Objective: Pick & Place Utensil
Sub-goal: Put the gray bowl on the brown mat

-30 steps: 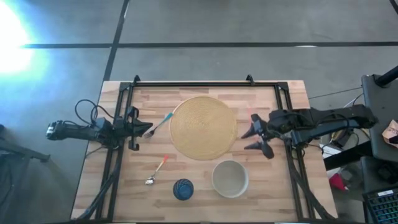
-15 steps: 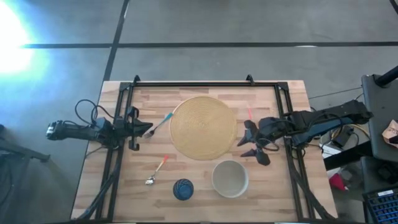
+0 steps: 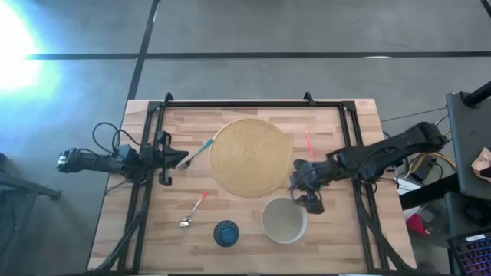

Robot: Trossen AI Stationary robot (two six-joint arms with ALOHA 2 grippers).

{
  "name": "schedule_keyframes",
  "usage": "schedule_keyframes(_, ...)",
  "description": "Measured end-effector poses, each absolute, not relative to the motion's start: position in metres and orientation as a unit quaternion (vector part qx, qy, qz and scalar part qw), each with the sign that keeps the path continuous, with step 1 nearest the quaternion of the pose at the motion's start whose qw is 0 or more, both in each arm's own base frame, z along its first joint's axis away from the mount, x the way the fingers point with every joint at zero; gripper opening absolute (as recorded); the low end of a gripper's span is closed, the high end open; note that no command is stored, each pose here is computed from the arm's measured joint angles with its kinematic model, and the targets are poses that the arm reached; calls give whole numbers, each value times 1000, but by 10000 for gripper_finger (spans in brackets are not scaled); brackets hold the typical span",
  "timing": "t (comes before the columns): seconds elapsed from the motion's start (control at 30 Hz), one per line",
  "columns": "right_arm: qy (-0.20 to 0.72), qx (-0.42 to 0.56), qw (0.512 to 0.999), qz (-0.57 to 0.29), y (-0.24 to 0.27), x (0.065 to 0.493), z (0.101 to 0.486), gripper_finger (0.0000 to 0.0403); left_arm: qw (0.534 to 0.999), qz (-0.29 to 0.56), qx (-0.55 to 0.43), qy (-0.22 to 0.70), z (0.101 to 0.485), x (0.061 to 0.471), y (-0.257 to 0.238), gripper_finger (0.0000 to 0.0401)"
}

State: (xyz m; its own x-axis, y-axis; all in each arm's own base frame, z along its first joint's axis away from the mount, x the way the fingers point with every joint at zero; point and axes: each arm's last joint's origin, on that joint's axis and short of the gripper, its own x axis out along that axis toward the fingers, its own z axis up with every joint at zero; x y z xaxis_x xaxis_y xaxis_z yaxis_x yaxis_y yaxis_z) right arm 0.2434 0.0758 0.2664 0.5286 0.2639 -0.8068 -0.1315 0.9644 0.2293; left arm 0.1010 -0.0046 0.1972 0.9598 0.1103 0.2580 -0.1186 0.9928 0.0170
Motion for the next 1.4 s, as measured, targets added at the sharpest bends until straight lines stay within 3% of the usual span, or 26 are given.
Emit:
schedule_keyframes(1.07,570,-2,819,65,87,284,193,226,989,78,14,-128,197,101,-3,3)
schedule_keyframes(1.4,566,2,822,62,87,286,192,205,989,80,13,-128,197,101,-3,3)
